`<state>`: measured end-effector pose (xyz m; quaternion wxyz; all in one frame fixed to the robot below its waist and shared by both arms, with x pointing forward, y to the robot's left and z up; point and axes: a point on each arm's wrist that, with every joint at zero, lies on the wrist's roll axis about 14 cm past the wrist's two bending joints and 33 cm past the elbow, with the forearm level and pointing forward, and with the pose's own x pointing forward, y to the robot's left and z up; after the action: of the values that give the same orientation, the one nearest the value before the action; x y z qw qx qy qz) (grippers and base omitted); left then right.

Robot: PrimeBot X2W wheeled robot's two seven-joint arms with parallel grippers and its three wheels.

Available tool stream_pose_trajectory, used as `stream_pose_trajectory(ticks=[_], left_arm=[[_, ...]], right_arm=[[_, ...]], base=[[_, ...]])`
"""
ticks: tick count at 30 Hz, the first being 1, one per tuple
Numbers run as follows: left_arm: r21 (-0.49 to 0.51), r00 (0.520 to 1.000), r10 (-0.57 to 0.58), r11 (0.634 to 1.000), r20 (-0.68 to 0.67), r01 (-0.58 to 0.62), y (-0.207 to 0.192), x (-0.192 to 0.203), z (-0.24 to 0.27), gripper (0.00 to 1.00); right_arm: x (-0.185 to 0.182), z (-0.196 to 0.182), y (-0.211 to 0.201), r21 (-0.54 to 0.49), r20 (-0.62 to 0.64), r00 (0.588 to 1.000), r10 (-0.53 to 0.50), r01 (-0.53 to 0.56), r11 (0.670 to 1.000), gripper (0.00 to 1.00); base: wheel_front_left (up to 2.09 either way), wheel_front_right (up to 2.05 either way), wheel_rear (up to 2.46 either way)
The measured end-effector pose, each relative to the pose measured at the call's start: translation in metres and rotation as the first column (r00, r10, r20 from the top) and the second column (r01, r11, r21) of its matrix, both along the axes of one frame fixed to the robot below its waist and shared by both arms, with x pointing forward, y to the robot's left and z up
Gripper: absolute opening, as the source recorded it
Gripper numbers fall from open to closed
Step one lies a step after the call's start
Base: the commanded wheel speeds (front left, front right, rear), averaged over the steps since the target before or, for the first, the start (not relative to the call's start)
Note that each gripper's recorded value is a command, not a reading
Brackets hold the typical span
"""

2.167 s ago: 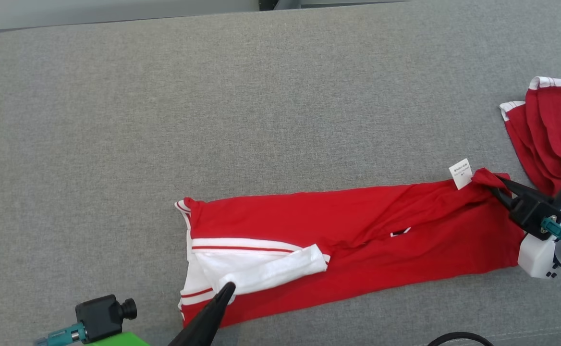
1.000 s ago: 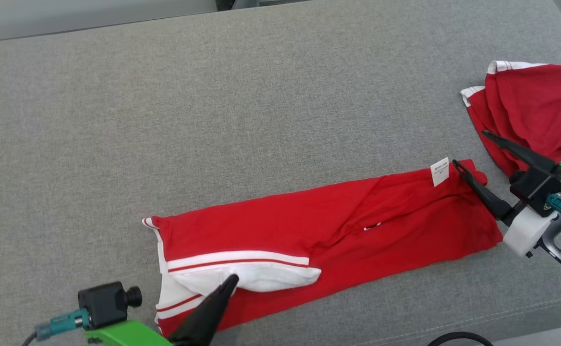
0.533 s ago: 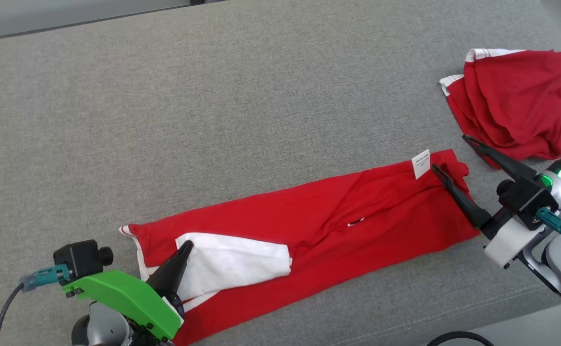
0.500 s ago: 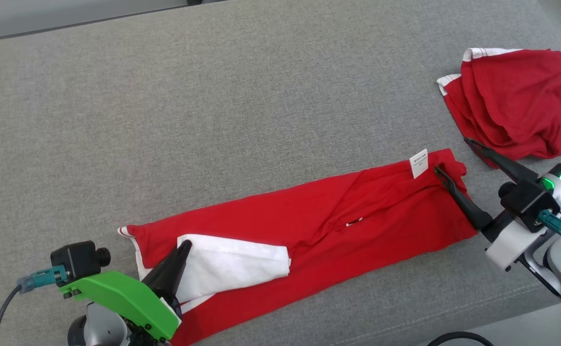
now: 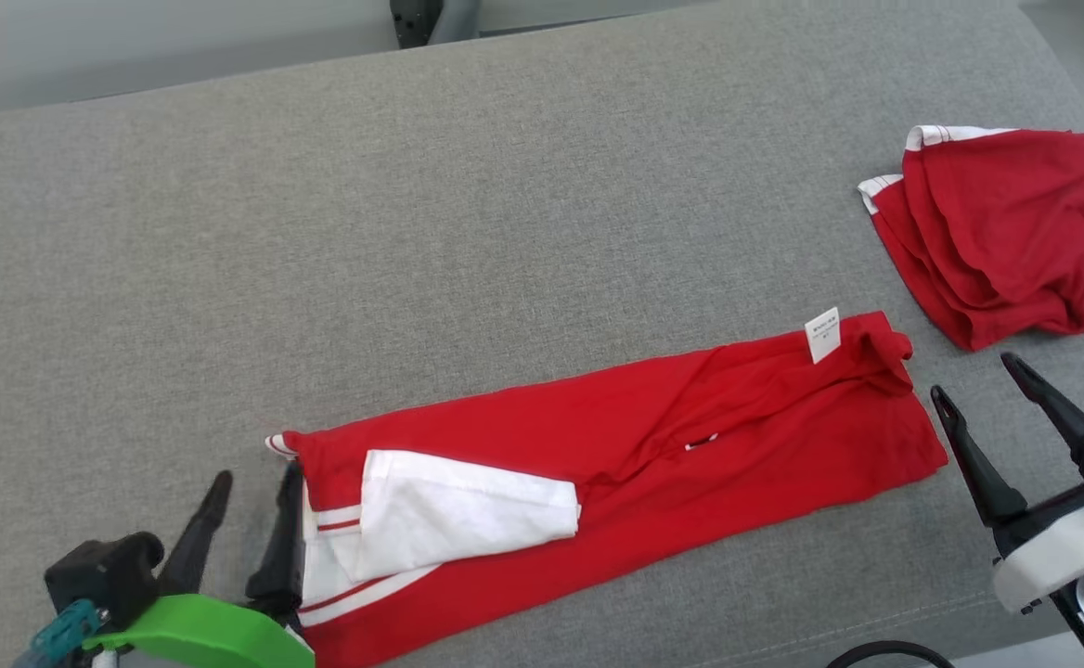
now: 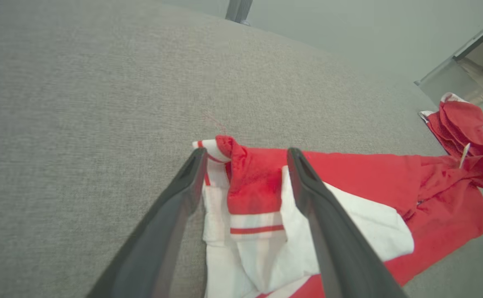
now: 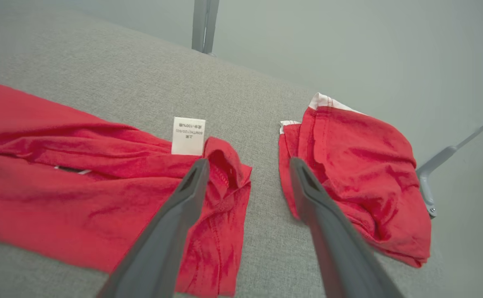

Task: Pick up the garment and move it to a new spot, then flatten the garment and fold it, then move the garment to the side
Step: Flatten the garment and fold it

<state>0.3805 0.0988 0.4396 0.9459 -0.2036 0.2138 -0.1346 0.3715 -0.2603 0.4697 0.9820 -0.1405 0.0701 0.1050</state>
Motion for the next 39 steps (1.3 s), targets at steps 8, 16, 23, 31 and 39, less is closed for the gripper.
stream_pose_trajectory(ticks=[8,16,23,31,39], left_arm=[[0.123,0.955,0.148,0.975,0.255,-0.184,0.048,-0.011,0.008,1.0],[0.169,0.923,0.22,0.944,0.317,-0.283,0.081,-0.033,0.014,1.0],[0.162,0.901,0.276,0.925,0.333,-0.343,0.097,-0.054,0.015,1.0],[0.183,0.918,0.245,0.932,0.312,-0.311,0.089,-0.049,0.004,1.0],[0.2,0.929,0.222,0.937,0.296,-0.287,0.085,-0.04,-0.003,1.0]], right_arm=[[-0.026,-0.009,-0.016,0.145,-0.005,0.985,-0.174,0.173,0.974,1.0],[-0.035,-0.005,-0.021,0.181,0.04,0.957,-0.288,0.277,0.944,1.0],[-0.033,-0.011,-0.014,0.222,0.024,0.954,-0.297,0.285,0.933,1.0],[0.009,-0.021,0.008,0.287,-0.044,0.977,-0.208,0.212,0.934,1.0],[0.029,-0.049,0.011,0.313,-0.175,0.962,-0.209,0.256,0.915,1.0]], base=[[0.0,0.0,0.0],[0.0,0.0,0.0],[0.0,0.0,0.0],[0.0,0.0,0.0],[0.0,0.0,0.0]])
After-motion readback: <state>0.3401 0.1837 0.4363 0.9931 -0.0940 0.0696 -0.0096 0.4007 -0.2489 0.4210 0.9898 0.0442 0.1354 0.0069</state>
